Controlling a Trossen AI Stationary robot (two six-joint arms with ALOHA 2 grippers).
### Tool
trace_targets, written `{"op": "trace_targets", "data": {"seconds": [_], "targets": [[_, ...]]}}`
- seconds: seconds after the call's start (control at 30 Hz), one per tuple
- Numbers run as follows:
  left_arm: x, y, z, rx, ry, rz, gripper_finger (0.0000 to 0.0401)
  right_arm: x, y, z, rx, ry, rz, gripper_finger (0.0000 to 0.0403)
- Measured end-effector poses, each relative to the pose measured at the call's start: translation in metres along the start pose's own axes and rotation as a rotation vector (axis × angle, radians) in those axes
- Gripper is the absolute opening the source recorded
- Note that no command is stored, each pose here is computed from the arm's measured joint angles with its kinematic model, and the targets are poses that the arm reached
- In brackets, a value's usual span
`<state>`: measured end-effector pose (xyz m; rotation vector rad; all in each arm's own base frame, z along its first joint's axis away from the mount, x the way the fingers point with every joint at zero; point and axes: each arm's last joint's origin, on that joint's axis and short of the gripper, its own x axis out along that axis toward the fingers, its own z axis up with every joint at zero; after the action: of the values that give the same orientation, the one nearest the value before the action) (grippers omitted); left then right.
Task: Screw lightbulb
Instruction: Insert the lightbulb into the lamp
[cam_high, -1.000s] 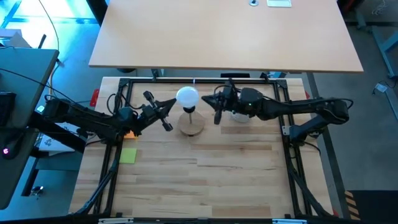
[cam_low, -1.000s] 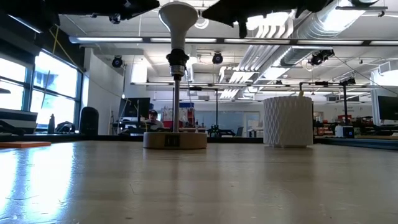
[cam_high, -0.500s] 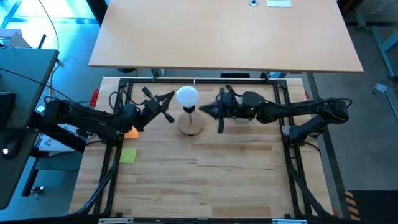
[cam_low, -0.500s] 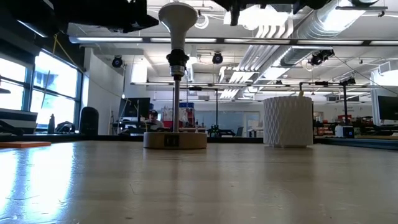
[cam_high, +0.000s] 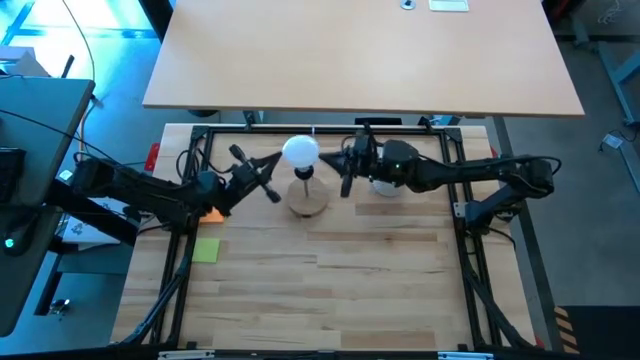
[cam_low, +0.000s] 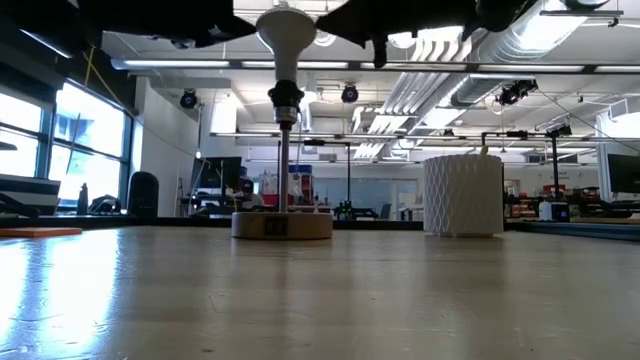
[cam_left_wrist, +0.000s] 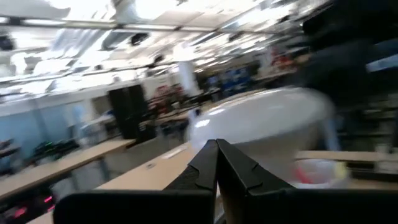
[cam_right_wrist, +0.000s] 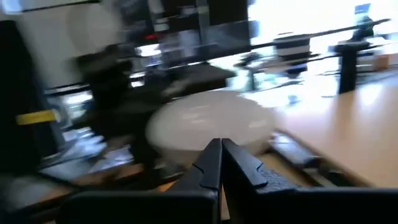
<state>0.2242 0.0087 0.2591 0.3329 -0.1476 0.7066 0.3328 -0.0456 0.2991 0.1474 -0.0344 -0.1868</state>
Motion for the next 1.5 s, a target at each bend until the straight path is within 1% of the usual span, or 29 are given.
{"op": "trace_targets", "data": {"seconds": [0.1, 0.17, 0.23, 0.27, 0.3, 0.37, 0.43, 0.5, 0.53, 0.57, 0.67, 0.73, 0.77, 0.87, 0.97, 1.03, 1.1, 1.17, 1.2, 1.3, 1.37, 1.43, 1.5], "targets": [[0.005, 0.004, -0.005, 0.027, 0.022, 0.01, 0.0, 0.0, 0.013, -0.004, -0.053, 0.03, 0.153, 0.0], [0.008, 0.008, -0.008, 0.047, 0.039, 0.026, 0.0, -0.001, 0.02, -0.004, -0.095, 0.021, 0.245, 0.0], [0.009, 0.009, -0.011, 0.075, 0.069, 0.048, 0.0, -0.004, 0.026, -0.002, -0.14, 0.009, 0.286, 0.0], [0.008, 0.008, -0.012, 0.082, 0.08, 0.047, 0.0, -0.005, 0.028, -0.001, -0.149, 0.009, 0.283, 0.0], [0.006, 0.006, -0.011, 0.083, 0.08, 0.036, 0.0, -0.006, 0.029, 0.0, -0.152, 0.008, 0.256, 0.0], [0.003, 0.003, -0.006, 0.081, 0.059, 0.018, 0.0, -0.01, 0.028, 0.006, -0.154, -0.009, 0.144, 0.0], [-0.003, -0.001, 0.0, 0.085, 0.03, 0.004, 0.0, -0.014, 0.023, 0.013, -0.141, -0.032, -0.03, 0.0], [-0.01, -0.006, 0.006, 0.116, 0.027, 0.008, 0.0, -0.014, 0.014, 0.014, -0.12, -0.042, -0.188, 0.0], [-0.013, -0.008, 0.009, 0.128, 0.026, 0.021, 0.0, -0.013, 0.009, 0.013, -0.117, -0.034, -0.225, 0.0], [-0.016, -0.01, 0.012, 0.127, 0.018, 0.029, 0.0, -0.011, 0.005, 0.011, -0.104, -0.028, -0.232, 0.0], [-0.019, -0.014, 0.014, 0.123, -0.012, -0.021, 0.0, -0.006, -0.005, 0.007, -0.047, -0.014, -0.166, 0.0], [-0.017, -0.015, 0.012, 0.106, -0.028, -0.06, 0.0, -0.002, -0.008, 0.003, -0.036, -0.005, -0.114, 0.0], [-0.015, -0.014, 0.01, 0.096, -0.027, -0.061, 0.0, -0.001, -0.009, 0.003, -0.034, -0.011, -0.089, 0.0], [-0.007, -0.008, 0.005, 0.079, -0.006, -0.013, 0.0, 0.0, -0.002, 0.003, -0.027, -0.027, -0.002, 0.0], [0.001, -0.003, -0.003, 0.097, 0.016, -0.002, 0.0, -0.001, 0.009, 0.002, -0.028, -0.019, 0.085, 0.0], [0.004, 0.002, -0.006, 0.103, 0.033, 0.021, 0.0, -0.002, 0.017, 0.001, -0.058, -0.012, 0.157, 0.0], [0.006, 0.004, -0.009, 0.124, 0.072, 0.056, 0.0, -0.003, 0.023, 0.001, -0.1, -0.016, 0.194, 0.0], [0.005, 0.005, -0.01, 0.132, 0.095, 0.084, 0.0, -0.006, 0.025, 0.005, -0.109, -0.029, 0.148, 0.0], [0.004, 0.004, -0.008, 0.122, 0.088, 0.083, 0.0, -0.008, 0.025, 0.007, -0.097, -0.039, 0.093, 0.0], [-0.003, 0.0, 0.001, 0.069, 0.042, 0.061, 0.0, -0.012, 0.017, 0.012, -0.092, -0.042, -0.123, 0.0], [-0.008, -0.003, 0.009, 0.033, -0.002, 0.047, 0.0, -0.012, 0.009, 0.012, -0.097, -0.038, -0.223, 0.0], [-0.012, -0.005, 0.014, 0.027, -0.043, 0.024, 0.0, -0.011, 0.001, 0.012, -0.085, -0.036, -0.246, 0.0], [-0.012, -0.006, 0.014, 0.053, -0.06, -0.013, 0.0, -0.008, -0.008, 0.011, -0.047, -0.033, -0.216, 0.0]]}}
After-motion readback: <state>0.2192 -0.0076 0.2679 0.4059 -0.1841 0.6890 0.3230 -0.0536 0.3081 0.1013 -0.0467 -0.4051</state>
